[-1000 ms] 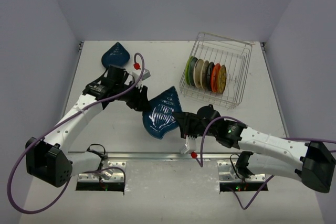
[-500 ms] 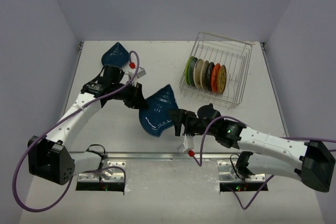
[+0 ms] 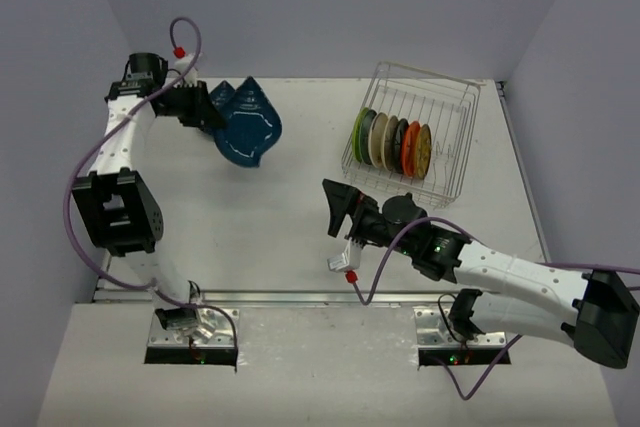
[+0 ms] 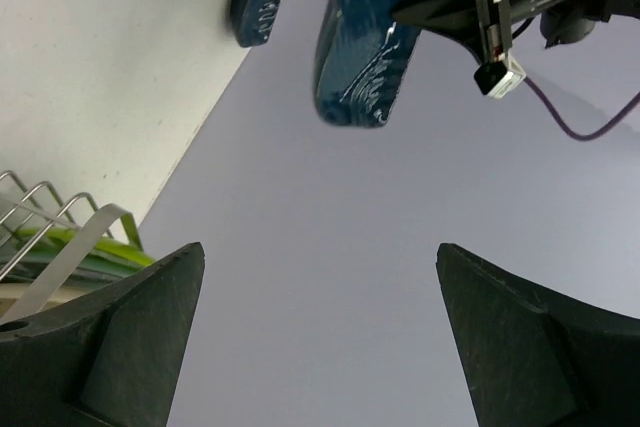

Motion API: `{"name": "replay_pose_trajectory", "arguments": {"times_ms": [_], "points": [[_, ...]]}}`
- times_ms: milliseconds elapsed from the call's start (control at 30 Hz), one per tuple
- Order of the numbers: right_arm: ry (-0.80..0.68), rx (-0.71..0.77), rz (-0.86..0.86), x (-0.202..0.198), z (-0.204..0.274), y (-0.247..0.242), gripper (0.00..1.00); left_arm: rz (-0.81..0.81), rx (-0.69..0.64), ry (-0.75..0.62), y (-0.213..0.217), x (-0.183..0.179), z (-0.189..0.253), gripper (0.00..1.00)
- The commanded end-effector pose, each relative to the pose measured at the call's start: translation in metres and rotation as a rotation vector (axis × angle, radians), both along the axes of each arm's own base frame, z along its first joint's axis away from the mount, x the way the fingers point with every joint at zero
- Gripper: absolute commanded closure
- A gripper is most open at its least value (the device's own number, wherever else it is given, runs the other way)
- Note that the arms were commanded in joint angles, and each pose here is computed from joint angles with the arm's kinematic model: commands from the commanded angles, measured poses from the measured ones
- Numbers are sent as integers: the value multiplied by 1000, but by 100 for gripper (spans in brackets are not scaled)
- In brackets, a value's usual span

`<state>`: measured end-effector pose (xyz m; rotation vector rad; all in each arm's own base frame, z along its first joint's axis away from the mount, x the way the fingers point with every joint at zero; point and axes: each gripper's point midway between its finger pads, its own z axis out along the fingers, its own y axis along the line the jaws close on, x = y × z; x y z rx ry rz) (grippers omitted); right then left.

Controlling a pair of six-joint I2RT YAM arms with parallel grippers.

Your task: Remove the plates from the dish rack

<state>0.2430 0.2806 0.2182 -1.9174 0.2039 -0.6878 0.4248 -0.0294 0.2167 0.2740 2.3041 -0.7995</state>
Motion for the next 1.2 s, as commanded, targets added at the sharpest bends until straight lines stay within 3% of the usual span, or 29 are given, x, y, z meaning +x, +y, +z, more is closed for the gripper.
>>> {"name": "replay_pose_trajectory", "arguments": {"times_ms": [0, 133, 300, 533, 867, 1167], "points": [[41, 92, -130, 13, 4, -22, 1, -67, 7, -61, 38, 49, 7, 100], [91, 73, -171, 13, -17, -35, 1, -31, 70, -147, 75, 101, -1, 100], [149, 57, -212, 12, -39, -46, 1, 64, -52, -226, 105, 127, -17, 100], [191, 44, -249, 14, -51, -51, 1, 159, -188, -228, 125, 168, -36, 100], [231, 28, -268, 15, -64, -52, 1, 223, -211, -262, 139, 196, -52, 100], [249, 22, -274, 17, -67, -50, 1, 223, -172, -250, 144, 199, -78, 100]]}}
